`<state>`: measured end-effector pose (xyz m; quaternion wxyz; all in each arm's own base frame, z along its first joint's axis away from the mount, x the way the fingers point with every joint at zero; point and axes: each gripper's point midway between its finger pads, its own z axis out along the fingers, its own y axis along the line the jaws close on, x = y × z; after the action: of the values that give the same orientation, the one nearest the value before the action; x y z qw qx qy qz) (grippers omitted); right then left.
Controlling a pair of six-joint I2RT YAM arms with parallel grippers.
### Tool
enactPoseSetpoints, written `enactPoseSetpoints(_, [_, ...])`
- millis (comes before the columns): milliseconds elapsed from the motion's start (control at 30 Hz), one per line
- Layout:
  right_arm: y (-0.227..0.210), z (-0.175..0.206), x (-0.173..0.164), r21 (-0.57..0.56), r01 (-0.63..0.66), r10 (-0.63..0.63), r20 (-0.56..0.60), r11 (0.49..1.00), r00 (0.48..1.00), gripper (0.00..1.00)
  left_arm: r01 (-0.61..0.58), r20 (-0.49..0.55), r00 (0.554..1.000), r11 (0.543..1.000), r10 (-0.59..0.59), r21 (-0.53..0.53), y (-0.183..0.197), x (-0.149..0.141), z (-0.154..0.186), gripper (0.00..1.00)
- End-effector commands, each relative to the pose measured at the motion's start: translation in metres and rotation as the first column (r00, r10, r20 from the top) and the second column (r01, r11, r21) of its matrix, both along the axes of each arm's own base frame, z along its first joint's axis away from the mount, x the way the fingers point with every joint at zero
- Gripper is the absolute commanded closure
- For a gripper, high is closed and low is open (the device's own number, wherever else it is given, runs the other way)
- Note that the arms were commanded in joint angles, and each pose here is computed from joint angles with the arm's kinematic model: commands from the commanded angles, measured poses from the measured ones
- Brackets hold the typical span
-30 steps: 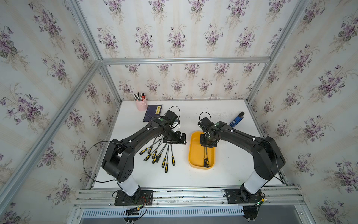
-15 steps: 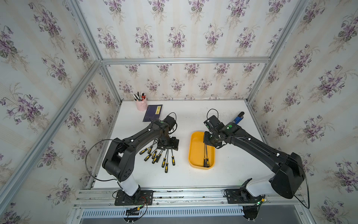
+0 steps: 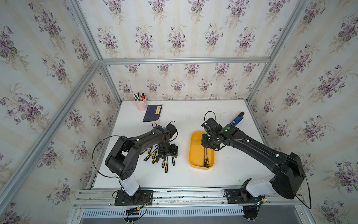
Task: Put the file tool into the storage box
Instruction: Pick up the file tool from the center of the board.
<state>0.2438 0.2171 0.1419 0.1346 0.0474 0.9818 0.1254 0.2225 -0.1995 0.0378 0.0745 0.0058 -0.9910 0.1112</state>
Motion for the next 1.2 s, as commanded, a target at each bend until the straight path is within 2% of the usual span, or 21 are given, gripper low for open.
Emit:
enactPoseSetpoints(0, [-0.002, -0.001, 0.0, -0.022, -0.015, 0.016, 0.004, 1.0, 1.0, 0.71, -0.025, 0.012, 1.0, 0.999, 0.026, -0.025, -0.014, 0.006, 0.0, 0.22])
enactPoseSetpoints(333, [-0.012, -0.009, -0.008, -0.048, -0.031, 0.031, -0.008, 0.998, 0.999, 0.72, -0.016, -0.019, 1.0, 0.999, 0.017, 0.04, -0.01, -0.001, -0.022, 0.38])
enactPoseSetpoints(433, [-0.014, -0.009, -0.01, -0.05, -0.029, 0.029, -0.003, 0.998, 1.0, 0.72, -0.001, -0.018, 1.0, 0.999, 0.002, 0.049, -0.016, 0.0, -0.027, 0.51])
enactPoseSetpoints(533, [-0.014, -0.008, -0.011, -0.044, -0.036, 0.036, -0.001, 0.998, 0.999, 0.72, 0.03, -0.022, 0.999, 0.995, -0.028, 0.092, -0.016, 0.0, -0.035, 0.56])
enactPoseSetpoints(633, [-0.013, -0.009, -0.013, -0.039, -0.05, 0.05, -0.004, 0.998, 0.999, 0.72, 0.052, -0.034, 0.998, 0.99, -0.048, 0.132, -0.011, -0.002, -0.044, 0.67])
enactPoseSetpoints(833, [-0.011, -0.009, -0.012, -0.028, -0.058, 0.058, 0.004, 0.998, 0.998, 0.72, 0.112, -0.054, 0.993, 0.981, -0.105, 0.155, -0.004, -0.007, -0.049, 0.82])
enactPoseSetpoints(1000, [-0.008, -0.008, -0.009, -0.021, -0.063, 0.063, 0.013, 0.998, 0.998, 0.73, 0.165, -0.03, 0.986, 0.979, -0.162, 0.121, -0.009, -0.005, -0.03, 0.9])
enactPoseSetpoints(1167, [0.001, 0.005, -0.002, 0.024, -0.06, 0.059, 0.046, 0.998, 0.997, 0.73, 0.227, 0.08, 0.97, 0.973, -0.229, 0.043, -0.016, 0.002, 0.027, 0.92])
